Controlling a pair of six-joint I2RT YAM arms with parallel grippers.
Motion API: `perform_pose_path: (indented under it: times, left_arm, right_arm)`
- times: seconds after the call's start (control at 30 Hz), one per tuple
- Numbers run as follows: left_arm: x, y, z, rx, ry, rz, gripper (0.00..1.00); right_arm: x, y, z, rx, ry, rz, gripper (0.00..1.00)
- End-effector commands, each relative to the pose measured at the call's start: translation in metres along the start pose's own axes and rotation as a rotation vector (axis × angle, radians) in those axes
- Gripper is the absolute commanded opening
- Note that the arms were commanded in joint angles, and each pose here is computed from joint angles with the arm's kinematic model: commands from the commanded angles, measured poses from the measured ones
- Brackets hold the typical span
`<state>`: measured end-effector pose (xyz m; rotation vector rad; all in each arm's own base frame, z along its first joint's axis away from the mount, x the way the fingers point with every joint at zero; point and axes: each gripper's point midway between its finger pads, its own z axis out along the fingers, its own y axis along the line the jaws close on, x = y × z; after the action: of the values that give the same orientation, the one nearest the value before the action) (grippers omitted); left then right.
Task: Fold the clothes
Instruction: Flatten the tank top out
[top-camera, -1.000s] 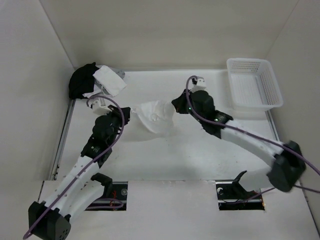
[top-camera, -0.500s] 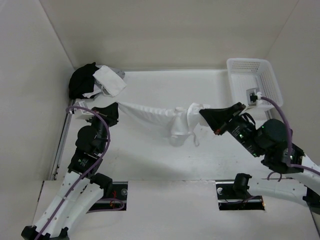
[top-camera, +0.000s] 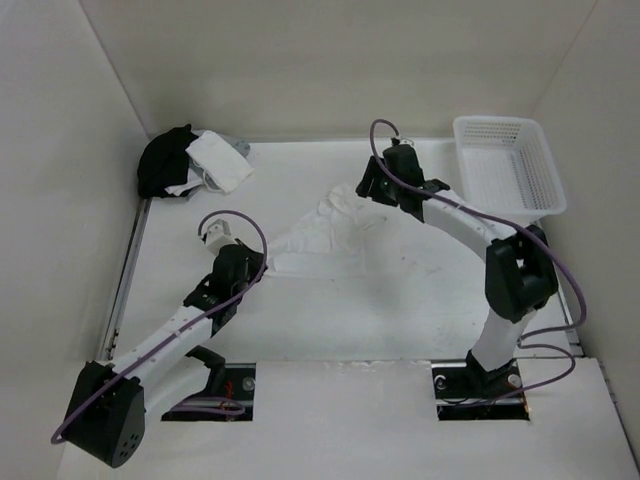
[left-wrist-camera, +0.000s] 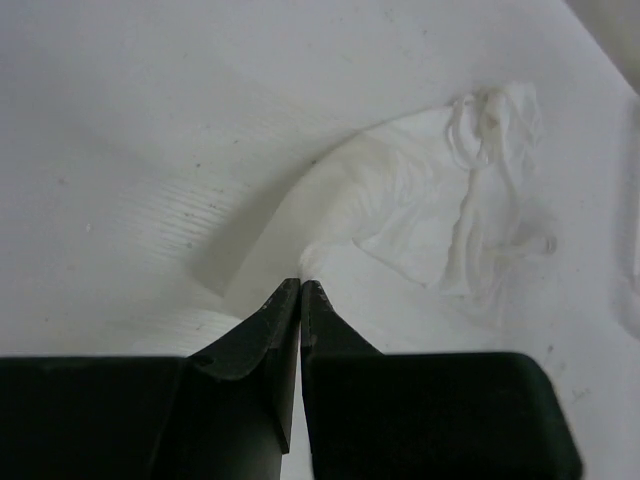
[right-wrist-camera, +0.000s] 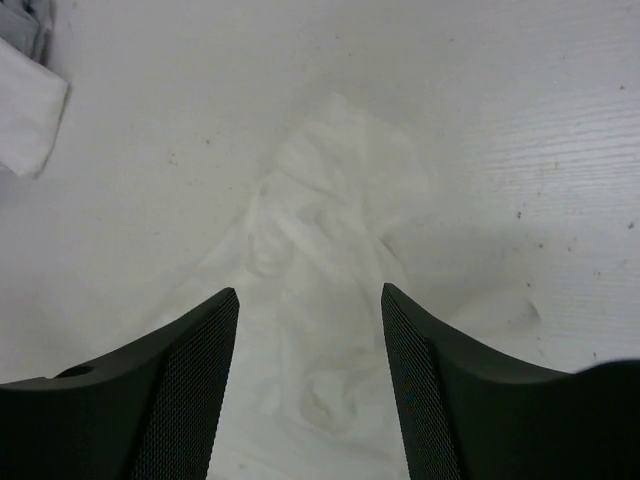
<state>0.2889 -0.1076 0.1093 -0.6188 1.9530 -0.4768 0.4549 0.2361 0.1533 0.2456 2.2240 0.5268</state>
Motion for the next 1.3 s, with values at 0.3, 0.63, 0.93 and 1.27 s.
perform_pose_path:
  times: [0.3,0.63,0.93,1.27]
  left_arm:
    - [-0.006,0.018,0.015,0.026,-0.018,-0.140,0.02]
    - [-0.001,0.017,0.013,0.046,-0.005,-0.137,0.02]
    - [-0.006,0.012,0.011,0.065,-0.018,-0.137,0.02]
    - [-0.007,0.007,0.011,0.072,-0.020,-0.136,0.02]
  right_arm:
    - [0.113,-0.009,-0.068,-0.100,0.027,-0.094,0.31]
    - [0.164,-0.018,-0.056,-0.156,0.171,-0.018,0.48]
    - [0.183,-0.051,-0.036,-0.082,0.202,0.061,0.38]
    - [0.192,-0.051,-0.042,-0.097,0.227,0.085,0.12]
